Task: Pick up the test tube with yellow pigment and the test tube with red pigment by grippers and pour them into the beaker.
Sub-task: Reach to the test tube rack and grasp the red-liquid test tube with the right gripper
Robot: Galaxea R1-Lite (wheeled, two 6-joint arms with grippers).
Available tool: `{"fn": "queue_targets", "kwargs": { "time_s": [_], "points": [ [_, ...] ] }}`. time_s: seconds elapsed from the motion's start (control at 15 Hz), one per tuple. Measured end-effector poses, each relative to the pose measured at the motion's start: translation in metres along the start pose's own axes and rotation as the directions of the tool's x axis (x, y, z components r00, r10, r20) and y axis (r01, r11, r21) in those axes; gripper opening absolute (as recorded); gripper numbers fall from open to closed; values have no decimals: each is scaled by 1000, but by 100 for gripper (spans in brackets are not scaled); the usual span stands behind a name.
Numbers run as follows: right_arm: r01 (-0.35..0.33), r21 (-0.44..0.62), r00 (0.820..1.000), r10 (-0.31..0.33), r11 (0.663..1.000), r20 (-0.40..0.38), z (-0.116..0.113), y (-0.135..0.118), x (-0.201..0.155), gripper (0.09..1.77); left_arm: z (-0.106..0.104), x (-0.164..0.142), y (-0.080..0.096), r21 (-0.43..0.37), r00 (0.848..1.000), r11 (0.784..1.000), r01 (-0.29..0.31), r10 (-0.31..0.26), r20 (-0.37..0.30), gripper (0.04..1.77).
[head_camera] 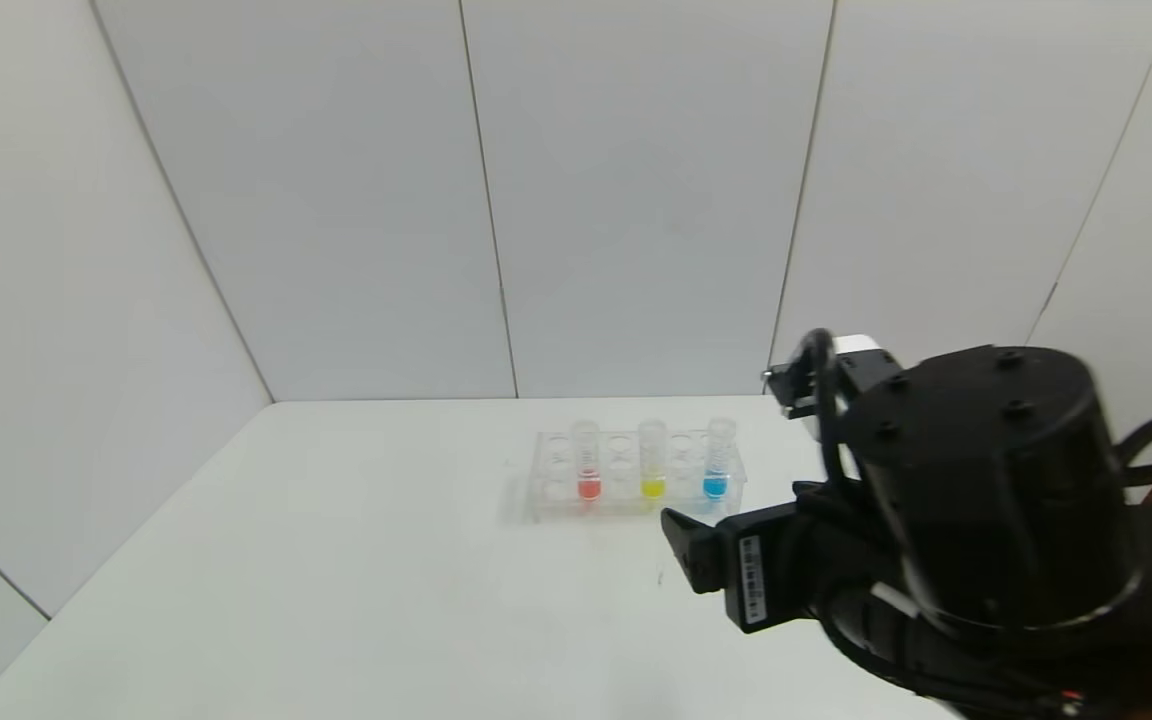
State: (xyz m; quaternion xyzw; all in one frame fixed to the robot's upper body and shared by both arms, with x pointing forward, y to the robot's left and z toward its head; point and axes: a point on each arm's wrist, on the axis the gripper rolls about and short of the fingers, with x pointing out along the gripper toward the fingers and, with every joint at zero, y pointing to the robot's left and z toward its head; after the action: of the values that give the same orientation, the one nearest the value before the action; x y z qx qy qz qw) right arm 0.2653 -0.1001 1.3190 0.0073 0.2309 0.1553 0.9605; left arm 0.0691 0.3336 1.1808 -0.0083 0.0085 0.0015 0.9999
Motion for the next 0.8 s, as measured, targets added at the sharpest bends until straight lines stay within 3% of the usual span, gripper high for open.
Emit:
{"fn": "queue_targets", "kwargs": {
  "time_s": [0.47, 0.8],
  "points": [
    [29, -16, 999, -29, 999, -24, -5, 56, 79, 171, 0, 0, 0, 0, 1000, 1000, 0, 0, 0, 172],
    [52, -7, 998, -52, 999, -19, -10, 78, 131, 171, 0, 0, 0, 0, 1000, 1000, 0, 0, 0, 172]
  ]
}}
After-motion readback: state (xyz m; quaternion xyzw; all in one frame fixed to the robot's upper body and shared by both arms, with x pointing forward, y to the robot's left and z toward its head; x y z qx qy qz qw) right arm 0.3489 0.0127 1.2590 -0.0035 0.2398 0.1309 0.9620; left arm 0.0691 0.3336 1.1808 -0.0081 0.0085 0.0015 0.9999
